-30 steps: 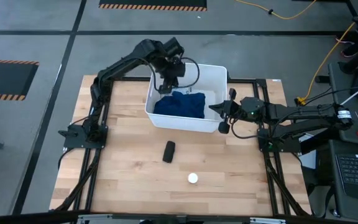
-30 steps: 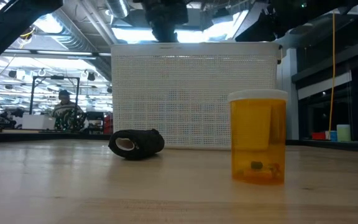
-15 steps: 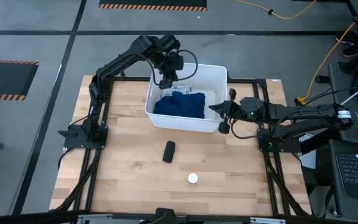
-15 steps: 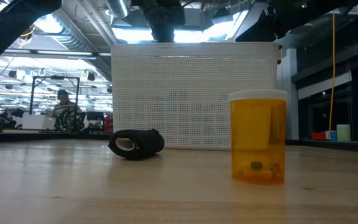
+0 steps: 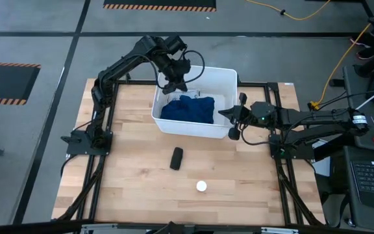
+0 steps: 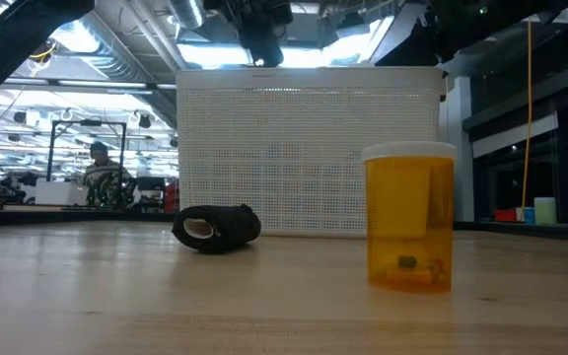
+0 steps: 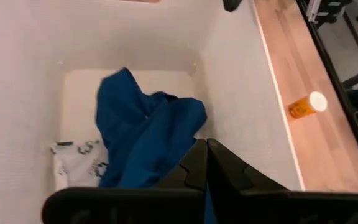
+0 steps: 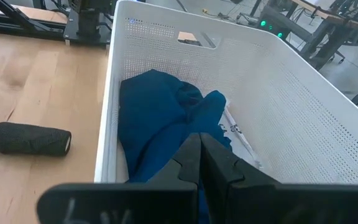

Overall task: Pick & place medical supplies in basket/bin
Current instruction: Put the orange pill bottle into the white bin

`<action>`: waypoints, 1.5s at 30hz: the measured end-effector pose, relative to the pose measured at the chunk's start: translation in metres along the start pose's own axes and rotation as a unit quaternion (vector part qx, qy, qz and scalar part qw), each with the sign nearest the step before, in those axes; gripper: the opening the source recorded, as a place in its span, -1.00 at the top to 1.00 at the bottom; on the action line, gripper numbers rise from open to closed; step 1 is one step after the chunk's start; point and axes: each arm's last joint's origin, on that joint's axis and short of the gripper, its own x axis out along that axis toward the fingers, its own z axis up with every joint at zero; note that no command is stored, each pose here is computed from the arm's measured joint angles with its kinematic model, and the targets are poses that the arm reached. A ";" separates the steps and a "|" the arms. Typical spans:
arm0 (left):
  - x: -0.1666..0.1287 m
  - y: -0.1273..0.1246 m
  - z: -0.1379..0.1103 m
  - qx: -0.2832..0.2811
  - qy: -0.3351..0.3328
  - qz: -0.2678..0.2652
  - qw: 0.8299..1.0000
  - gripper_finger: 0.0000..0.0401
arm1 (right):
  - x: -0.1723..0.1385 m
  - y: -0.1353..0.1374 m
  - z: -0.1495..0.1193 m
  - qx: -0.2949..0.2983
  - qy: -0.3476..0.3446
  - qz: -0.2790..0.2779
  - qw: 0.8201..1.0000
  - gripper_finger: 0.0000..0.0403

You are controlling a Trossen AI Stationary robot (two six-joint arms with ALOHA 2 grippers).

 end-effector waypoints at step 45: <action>-0.063 -0.070 -0.044 0.042 -0.121 0.169 0.977 0.99 | 0.005 0.013 -0.024 -0.016 -0.063 0.001 0.998 0.96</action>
